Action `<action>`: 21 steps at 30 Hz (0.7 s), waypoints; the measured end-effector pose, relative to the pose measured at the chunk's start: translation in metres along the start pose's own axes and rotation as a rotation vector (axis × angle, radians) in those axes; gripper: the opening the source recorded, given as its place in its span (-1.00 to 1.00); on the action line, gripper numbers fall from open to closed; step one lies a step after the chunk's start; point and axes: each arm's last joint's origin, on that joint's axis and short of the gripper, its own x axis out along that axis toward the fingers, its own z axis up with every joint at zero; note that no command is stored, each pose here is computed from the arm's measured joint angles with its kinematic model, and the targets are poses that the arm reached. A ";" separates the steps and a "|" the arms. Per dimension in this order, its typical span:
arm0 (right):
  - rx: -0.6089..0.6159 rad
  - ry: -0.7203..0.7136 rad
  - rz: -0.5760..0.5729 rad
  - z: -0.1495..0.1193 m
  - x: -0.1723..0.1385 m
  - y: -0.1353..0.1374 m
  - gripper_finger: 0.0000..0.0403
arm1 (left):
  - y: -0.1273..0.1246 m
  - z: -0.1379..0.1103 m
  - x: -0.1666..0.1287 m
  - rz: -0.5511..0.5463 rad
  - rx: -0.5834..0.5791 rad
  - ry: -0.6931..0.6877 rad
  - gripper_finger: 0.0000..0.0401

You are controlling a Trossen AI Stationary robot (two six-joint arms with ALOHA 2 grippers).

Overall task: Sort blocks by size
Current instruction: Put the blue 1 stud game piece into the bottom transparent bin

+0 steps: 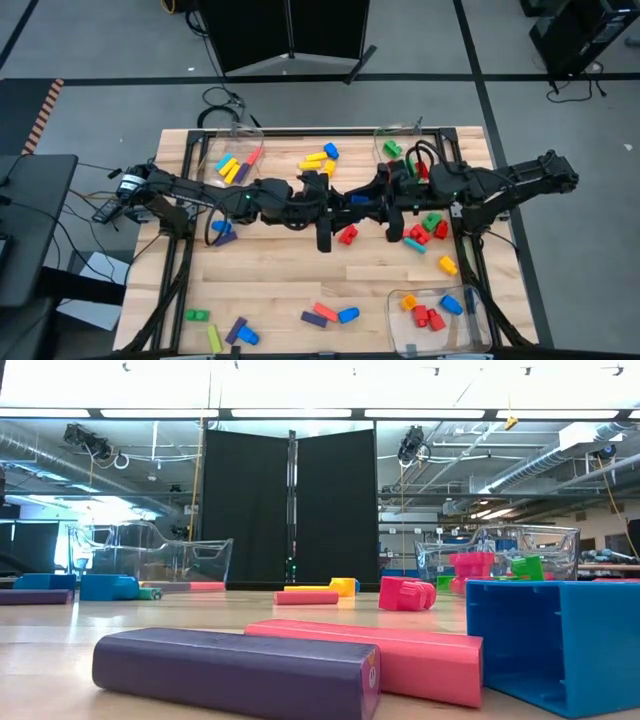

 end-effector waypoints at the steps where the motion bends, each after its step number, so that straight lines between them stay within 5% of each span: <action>1: 0.000 0.005 0.003 0.000 0.000 0.000 -0.29 | 0.000 0.000 0.000 -0.003 0.008 0.003 -0.15; 10: 0.002 0.015 0.007 -0.001 0.000 0.000 -0.29 | 0.000 -0.001 0.000 -0.004 0.053 0.010 0.15; 21: 0.020 0.054 -0.066 0.006 -0.032 -0.002 -0.27 | 0.003 -0.005 -0.002 0.035 0.096 0.067 0.18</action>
